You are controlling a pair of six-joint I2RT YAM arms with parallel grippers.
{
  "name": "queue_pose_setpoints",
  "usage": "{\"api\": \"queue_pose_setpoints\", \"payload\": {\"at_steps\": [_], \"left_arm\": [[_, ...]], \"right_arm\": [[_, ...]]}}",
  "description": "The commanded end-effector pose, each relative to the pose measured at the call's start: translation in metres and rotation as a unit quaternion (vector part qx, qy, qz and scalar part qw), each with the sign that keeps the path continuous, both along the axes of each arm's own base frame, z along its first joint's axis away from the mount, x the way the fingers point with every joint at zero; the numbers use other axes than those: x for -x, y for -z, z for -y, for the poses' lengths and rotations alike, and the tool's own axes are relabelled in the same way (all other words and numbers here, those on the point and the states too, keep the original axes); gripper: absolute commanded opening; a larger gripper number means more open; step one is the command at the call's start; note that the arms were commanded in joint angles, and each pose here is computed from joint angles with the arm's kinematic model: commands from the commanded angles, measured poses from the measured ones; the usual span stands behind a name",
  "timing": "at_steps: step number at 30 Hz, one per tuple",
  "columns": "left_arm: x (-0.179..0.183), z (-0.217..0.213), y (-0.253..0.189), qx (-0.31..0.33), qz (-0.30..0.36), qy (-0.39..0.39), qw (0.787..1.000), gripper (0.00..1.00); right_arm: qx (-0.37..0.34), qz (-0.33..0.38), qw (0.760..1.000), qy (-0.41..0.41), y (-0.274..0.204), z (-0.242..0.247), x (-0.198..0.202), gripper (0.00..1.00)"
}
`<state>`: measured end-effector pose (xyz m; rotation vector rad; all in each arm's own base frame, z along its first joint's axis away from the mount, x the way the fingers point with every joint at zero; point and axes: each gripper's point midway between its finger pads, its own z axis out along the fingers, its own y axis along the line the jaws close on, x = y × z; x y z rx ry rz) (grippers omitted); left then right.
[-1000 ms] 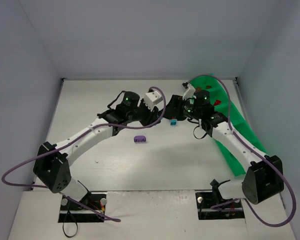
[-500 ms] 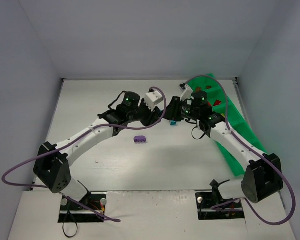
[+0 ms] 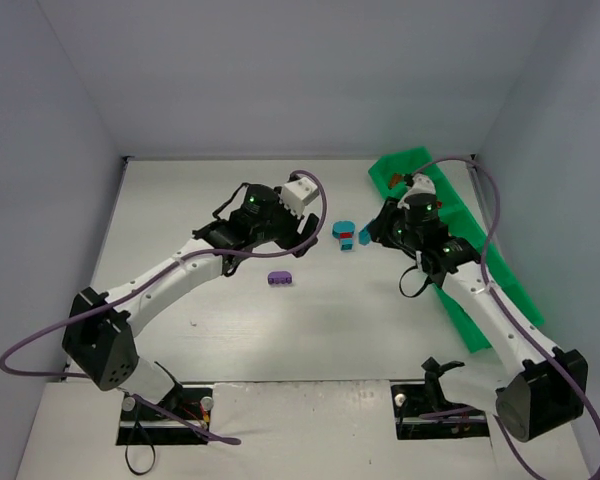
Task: Sort the legos into containers by color
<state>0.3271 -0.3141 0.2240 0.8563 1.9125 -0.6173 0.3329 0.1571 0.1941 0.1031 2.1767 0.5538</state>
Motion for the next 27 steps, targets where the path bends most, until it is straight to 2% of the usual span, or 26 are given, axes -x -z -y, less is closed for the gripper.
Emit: {"api": "queue_pose_setpoints", "payload": {"at_steps": [1,7,9,18,27], "left_arm": [[-0.003,-0.016,-0.033,0.019,0.03,-0.048,0.998,0.66],[-0.004,-0.034,-0.03,0.004,0.018,-0.076,0.997,0.66],[-0.003,-0.036,-0.031,0.003,0.017,-0.077,0.997,0.66],[-0.005,-0.033,-0.031,0.006,0.015,-0.076,0.997,0.66],[-0.01,-0.036,-0.035,-0.004,0.021,-0.087,0.996,0.66]], "right_arm": [[0.084,0.026,0.986,0.143,-0.013,0.072,-0.002,0.0],[0.176,0.005,0.933,0.313,-0.014,0.163,0.027,0.0],[0.177,0.005,0.919,0.353,-0.017,0.184,0.037,0.0],[0.173,-0.002,0.877,0.448,-0.008,0.236,0.072,0.0],[0.178,-0.017,0.809,0.56,-0.011,0.294,0.099,0.0]]}}
